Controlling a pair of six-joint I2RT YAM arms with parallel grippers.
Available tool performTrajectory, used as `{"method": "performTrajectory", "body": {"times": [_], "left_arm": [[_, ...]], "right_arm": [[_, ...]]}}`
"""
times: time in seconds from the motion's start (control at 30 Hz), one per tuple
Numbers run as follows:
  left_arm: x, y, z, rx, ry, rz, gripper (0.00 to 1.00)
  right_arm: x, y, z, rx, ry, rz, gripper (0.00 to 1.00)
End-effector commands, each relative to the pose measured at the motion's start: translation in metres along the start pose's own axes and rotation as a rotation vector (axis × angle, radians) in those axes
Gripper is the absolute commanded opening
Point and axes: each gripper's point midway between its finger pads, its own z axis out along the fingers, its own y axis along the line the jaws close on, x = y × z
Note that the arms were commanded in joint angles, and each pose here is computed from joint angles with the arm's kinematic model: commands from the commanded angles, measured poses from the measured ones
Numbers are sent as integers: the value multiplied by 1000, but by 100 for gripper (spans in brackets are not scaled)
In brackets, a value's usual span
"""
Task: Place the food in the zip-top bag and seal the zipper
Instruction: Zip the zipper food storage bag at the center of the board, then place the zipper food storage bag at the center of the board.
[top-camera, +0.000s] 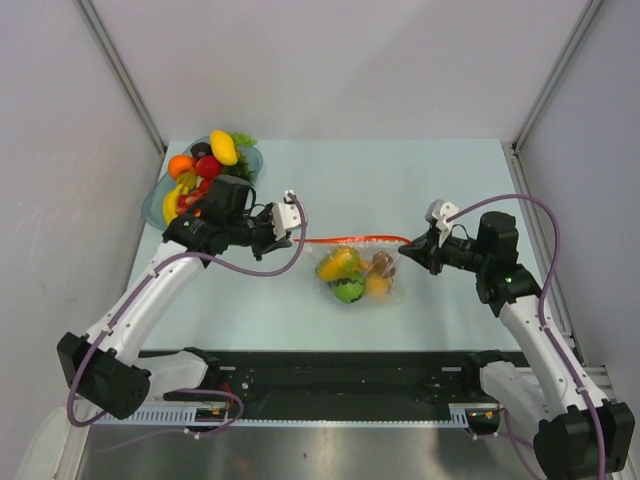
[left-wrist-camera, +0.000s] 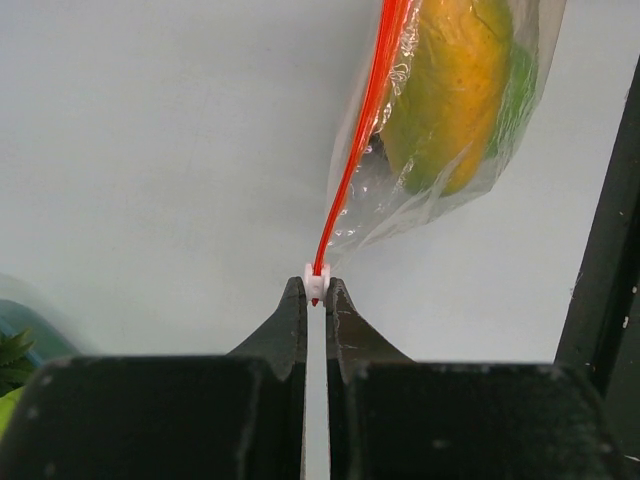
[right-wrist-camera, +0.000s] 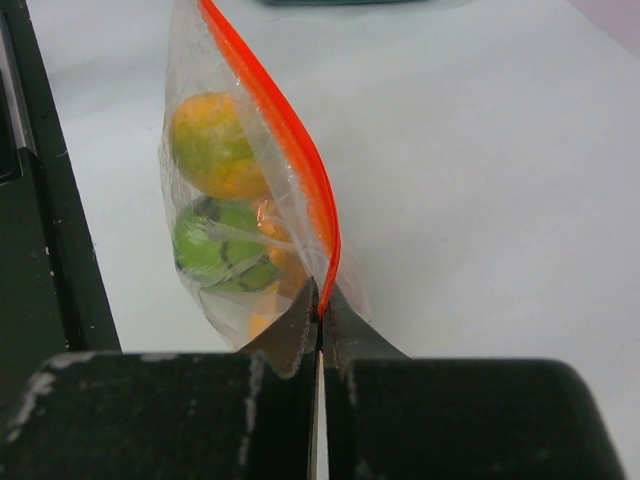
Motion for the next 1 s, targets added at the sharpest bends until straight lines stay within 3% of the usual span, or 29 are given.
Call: {"method": "performTrajectory", "body": {"times": [0.0,0.17,0.33,0.5,0.6,0.77,0.87,0.97], "left_arm": [[-7,26,-12,-89,-9,-16,0],[-21,60,-14,-209,-33,-8,0],[-50,105,-17,-322,-61,0,0],[-41,114,-3,-320,-38,12,0],[-16,85,13,-213,-3,-22,0],[24,-8,45,64,55,-48,0],[35,-51,54,135,53,-67,0],[50,-80,58,173,65,-87,0]], "right_arm": [[-21,-24,-2,82,-32,-37,0],[-32,-45,11,93,-47,-89,0],[-67,-87,29,137,-96,-250,0],[-43,-87,53,46,-41,-355,0],[3,-65,64,-58,70,-375,0],[83,-27,58,-224,260,-529,0],[107,-13,46,-272,322,-541,0],[120,7,31,-329,373,-537,7]]}}
